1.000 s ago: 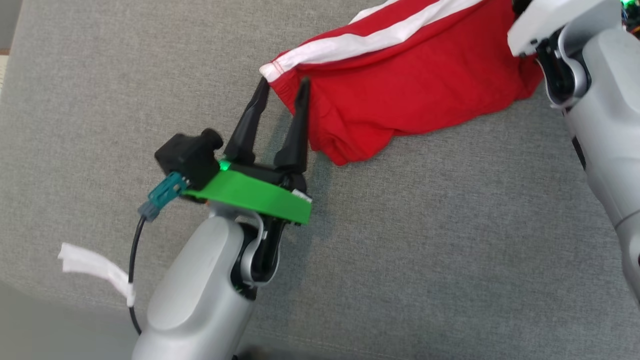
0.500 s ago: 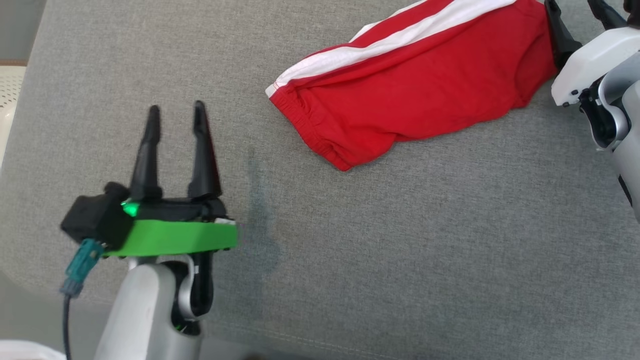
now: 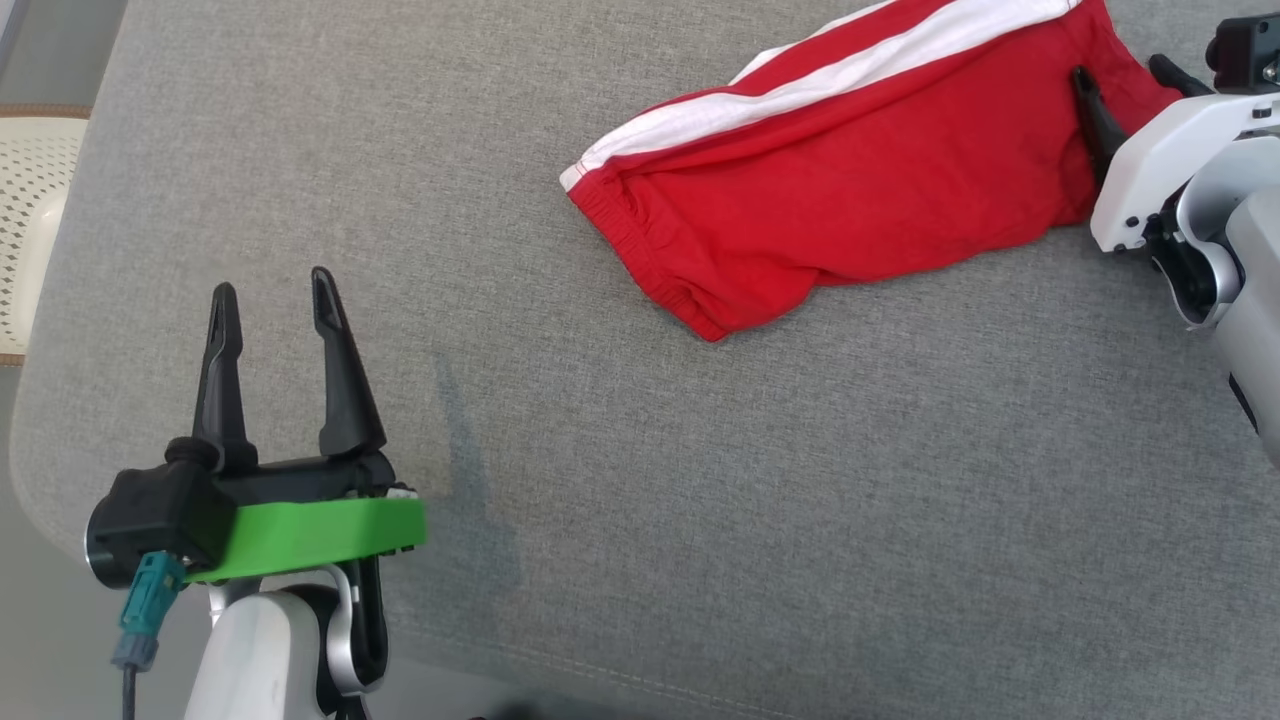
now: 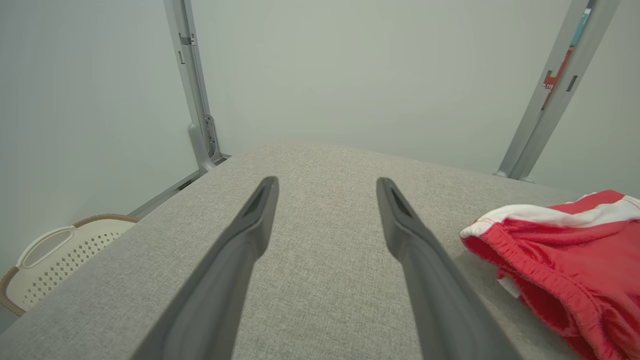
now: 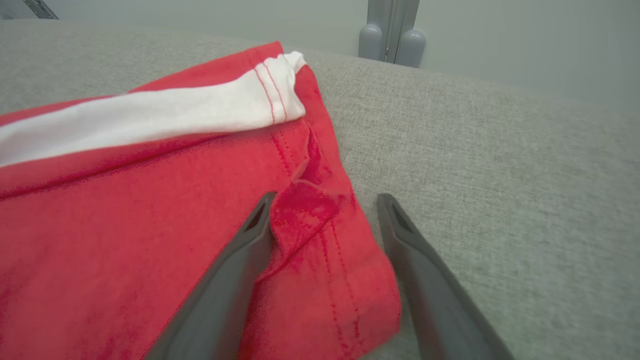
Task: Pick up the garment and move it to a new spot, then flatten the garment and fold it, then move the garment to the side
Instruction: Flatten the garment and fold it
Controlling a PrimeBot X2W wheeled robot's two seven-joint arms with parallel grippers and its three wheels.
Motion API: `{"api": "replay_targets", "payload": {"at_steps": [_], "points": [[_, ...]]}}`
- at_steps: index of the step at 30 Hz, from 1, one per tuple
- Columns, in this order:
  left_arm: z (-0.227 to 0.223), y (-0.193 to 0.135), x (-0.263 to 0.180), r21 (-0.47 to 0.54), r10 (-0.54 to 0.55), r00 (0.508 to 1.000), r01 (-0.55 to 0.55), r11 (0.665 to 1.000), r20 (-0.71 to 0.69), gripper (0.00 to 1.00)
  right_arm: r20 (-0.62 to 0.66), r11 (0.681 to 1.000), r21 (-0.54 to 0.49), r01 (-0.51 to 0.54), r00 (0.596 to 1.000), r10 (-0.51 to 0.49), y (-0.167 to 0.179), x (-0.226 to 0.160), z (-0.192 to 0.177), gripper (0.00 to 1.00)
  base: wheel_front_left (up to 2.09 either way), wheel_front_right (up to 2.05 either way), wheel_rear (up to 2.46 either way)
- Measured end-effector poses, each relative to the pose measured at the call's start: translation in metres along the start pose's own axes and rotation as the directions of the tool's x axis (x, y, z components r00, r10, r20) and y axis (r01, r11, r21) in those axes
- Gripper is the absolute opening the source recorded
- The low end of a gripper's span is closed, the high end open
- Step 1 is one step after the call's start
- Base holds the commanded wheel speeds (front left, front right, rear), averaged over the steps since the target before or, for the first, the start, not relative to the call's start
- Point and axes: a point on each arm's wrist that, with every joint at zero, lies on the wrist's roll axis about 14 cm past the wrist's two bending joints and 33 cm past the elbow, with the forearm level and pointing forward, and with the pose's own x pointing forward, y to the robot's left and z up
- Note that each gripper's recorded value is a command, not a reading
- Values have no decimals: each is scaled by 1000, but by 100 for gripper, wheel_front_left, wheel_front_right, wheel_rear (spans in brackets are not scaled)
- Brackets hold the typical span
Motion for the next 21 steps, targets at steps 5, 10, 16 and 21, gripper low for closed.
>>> {"api": "replay_targets", "payload": {"at_steps": [5, 10, 16, 21], "points": [[-5, -2, -3, 15, -7, 1000, 7, 1000, -16, 100, -19, 999, 23, -33, 999, 34, 13, -3, -4, 0, 0, 0, 0], [-5, -8, -4, 41, -32, 999, 32, 999, -14, 100, 27, 997, 64, -44, 999, 43, 19, -15, 1, 0, 0, 0, 0], [0, -17, -4, 41, -72, 997, 72, 997, 2, 100, 107, 990, 143, -6, 994, -9, 2, -54, -2, 0, 0, 0, 0], [0, -26, -6, 41, -108, 994, 107, 993, 6, 100, 137, 974, 220, 48, 987, -79, -19, -93, -13, 0, 0, 0, 0]]}}
